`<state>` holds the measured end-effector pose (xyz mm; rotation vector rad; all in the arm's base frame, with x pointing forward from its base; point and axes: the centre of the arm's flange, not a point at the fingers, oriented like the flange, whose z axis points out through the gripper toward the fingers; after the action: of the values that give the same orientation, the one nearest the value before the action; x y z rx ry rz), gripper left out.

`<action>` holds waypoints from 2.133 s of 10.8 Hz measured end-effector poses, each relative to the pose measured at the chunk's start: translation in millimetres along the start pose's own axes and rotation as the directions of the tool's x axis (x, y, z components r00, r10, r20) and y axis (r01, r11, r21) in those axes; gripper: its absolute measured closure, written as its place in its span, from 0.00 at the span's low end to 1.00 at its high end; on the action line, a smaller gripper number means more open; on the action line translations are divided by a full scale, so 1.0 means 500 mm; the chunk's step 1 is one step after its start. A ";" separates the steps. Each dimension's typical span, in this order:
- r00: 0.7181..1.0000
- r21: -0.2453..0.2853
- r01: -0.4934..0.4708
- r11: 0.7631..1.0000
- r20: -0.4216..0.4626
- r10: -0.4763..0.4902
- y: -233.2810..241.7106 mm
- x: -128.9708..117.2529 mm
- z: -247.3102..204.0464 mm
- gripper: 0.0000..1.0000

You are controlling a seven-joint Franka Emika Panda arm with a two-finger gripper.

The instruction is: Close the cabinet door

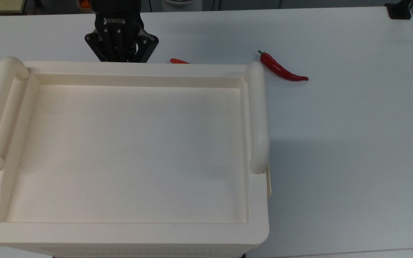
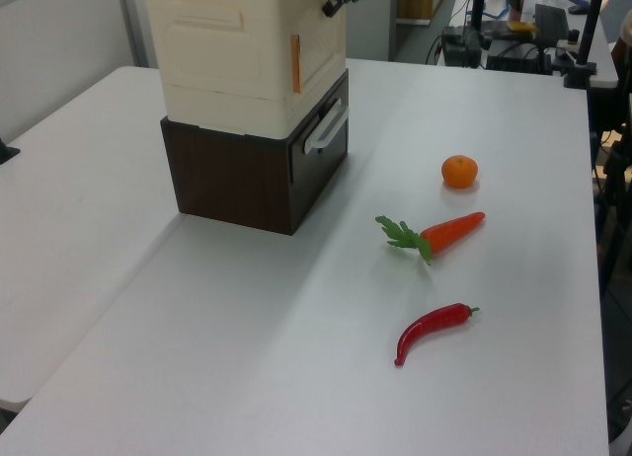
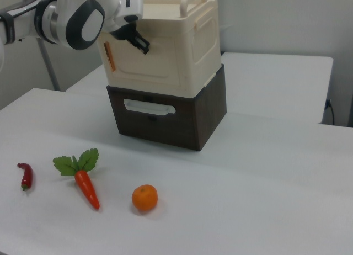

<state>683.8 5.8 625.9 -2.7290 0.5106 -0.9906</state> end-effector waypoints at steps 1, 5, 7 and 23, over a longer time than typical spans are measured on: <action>0.999 -0.025 0.028 0.999 0.044 -0.027 0.003 -0.013 0.011 0.99; 0.951 -0.141 0.186 0.972 0.275 -0.142 -0.028 -0.087 0.010 0.99; 0.890 -0.135 0.286 0.949 0.404 -0.211 -0.044 -0.128 -0.009 0.99; 0.673 -0.054 0.489 0.871 0.658 -0.337 0.095 -0.228 -0.114 0.00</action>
<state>552.9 1.9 588.4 -3.2084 -0.1527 0.0054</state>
